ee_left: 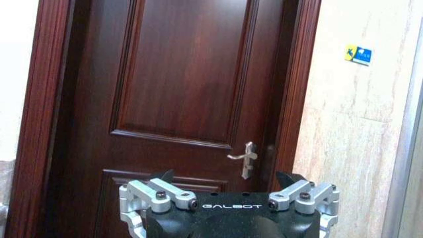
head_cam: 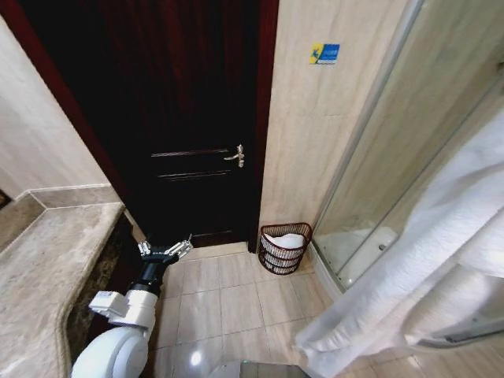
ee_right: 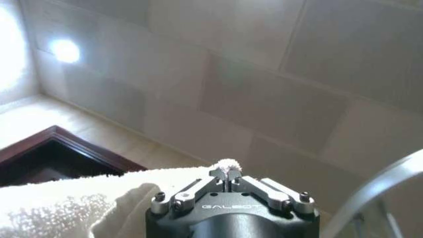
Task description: Discard the used towel into the hamper.
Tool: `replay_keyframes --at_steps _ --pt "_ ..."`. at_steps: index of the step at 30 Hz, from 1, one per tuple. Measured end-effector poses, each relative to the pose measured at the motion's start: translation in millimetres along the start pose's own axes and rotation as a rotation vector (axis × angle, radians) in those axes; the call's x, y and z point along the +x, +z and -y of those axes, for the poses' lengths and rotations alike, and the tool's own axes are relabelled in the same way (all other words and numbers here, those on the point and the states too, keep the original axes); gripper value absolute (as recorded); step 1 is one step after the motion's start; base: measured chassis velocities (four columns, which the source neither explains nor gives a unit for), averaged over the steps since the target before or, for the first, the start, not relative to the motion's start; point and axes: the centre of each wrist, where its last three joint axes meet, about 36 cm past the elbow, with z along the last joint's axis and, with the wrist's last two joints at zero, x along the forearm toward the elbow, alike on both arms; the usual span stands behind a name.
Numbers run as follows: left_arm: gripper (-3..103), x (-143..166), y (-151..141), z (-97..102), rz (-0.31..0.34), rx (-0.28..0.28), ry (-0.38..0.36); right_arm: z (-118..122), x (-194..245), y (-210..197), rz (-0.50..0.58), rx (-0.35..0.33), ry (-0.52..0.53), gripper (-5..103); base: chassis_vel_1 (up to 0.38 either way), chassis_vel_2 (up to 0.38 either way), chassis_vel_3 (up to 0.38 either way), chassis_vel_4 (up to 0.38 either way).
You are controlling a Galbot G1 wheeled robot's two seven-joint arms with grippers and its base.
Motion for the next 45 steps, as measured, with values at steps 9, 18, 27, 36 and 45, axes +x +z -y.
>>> replay_keyframes --at_steps 9,18,27,36,45 --pt "100 0 0 0.0 0.000 0.000 0.000 9 -4 -4 -0.049 -0.001 0.076 2 0.000 0.000 0.000 0.000" --pt "100 0 0 0.0 0.000 0.000 0.000 0 -2 -2 -0.063 -0.043 0.069 2 0.000 0.000 0.000 0.000" --pt "100 0 0 0.0 0.000 0.000 0.000 -2 -1 -2 -0.064 -0.049 0.063 2 -0.078 0.065 0.073 -0.063" --pt "100 0 0 0.0 0.000 0.000 0.000 12 -12 -8 -0.051 -0.093 0.058 2 -0.127 0.122 0.134 -0.104" --pt "100 0 0 0.0 0.000 0.000 0.000 34 -14 -5 -0.040 -0.162 0.082 2 0.021 0.009 -0.017 0.009"
